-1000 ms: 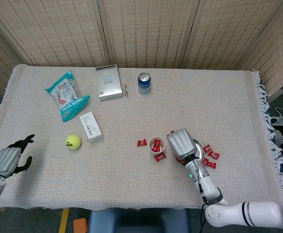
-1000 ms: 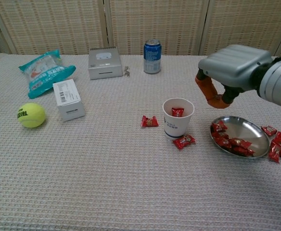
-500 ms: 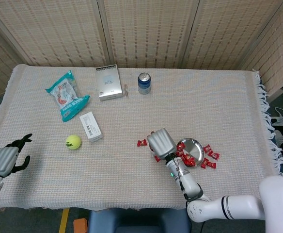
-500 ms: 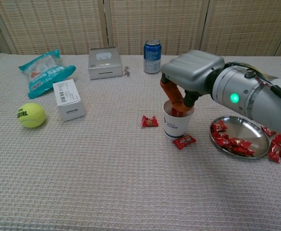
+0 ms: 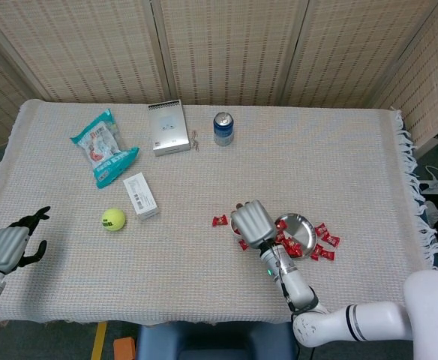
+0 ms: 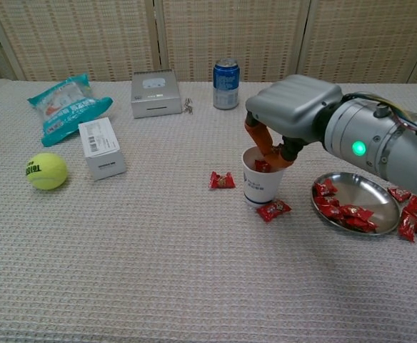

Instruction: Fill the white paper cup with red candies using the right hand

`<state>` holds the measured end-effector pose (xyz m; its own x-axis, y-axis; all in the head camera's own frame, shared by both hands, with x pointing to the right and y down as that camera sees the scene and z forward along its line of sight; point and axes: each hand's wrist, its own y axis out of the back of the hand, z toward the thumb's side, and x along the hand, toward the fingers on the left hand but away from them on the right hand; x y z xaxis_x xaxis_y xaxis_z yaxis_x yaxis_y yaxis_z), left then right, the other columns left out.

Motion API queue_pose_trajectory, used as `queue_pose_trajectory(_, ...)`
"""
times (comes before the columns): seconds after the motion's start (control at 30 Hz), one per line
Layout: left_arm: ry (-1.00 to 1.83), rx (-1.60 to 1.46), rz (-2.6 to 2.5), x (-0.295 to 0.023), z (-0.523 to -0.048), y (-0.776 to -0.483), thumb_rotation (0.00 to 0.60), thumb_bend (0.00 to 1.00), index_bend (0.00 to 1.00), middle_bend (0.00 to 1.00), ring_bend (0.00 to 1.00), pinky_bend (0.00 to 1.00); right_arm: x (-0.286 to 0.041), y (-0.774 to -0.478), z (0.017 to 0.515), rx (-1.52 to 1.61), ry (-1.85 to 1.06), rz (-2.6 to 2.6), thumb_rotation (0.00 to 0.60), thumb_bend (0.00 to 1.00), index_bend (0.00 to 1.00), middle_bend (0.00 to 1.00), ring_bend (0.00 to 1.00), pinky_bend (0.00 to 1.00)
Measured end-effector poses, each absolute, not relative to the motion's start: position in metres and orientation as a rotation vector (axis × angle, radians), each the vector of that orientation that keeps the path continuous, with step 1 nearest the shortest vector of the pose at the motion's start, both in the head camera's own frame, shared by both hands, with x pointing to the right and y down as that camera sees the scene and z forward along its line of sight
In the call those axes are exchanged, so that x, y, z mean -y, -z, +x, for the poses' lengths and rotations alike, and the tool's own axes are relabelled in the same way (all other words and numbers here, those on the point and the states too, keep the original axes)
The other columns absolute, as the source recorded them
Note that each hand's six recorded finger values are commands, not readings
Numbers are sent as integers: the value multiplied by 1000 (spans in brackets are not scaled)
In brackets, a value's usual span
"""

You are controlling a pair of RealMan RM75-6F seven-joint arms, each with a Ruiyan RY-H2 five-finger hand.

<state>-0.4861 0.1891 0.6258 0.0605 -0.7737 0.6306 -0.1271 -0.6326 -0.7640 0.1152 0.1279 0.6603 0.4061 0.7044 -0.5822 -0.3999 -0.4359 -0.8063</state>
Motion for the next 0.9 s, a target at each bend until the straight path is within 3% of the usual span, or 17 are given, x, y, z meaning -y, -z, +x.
queue_pose_trajectory(0.23, 1614, -901, -1820, -189, -487, -625, 600, 535, 28, 177, 174, 299, -128, -661, 117, 271, -1287, -1590, 600, 280, 147, 322, 424, 920)
queue_pose_trajectory(0.57, 1611, -904, -1820, -189, -487, -624, 600, 535, 28, 177, 174, 299, -126, -656, 123, 294, -1283, -1593, 600, 237, 125, 293, 408, 918)
queue_pose_trajectory(0.9, 1614, -893, -1820, -189, -486, -626, 600, 536, 28, 177, 174, 299, -137, -650, 175, 319, -1324, -1577, 600, 223, 122, 284, 377, 915)
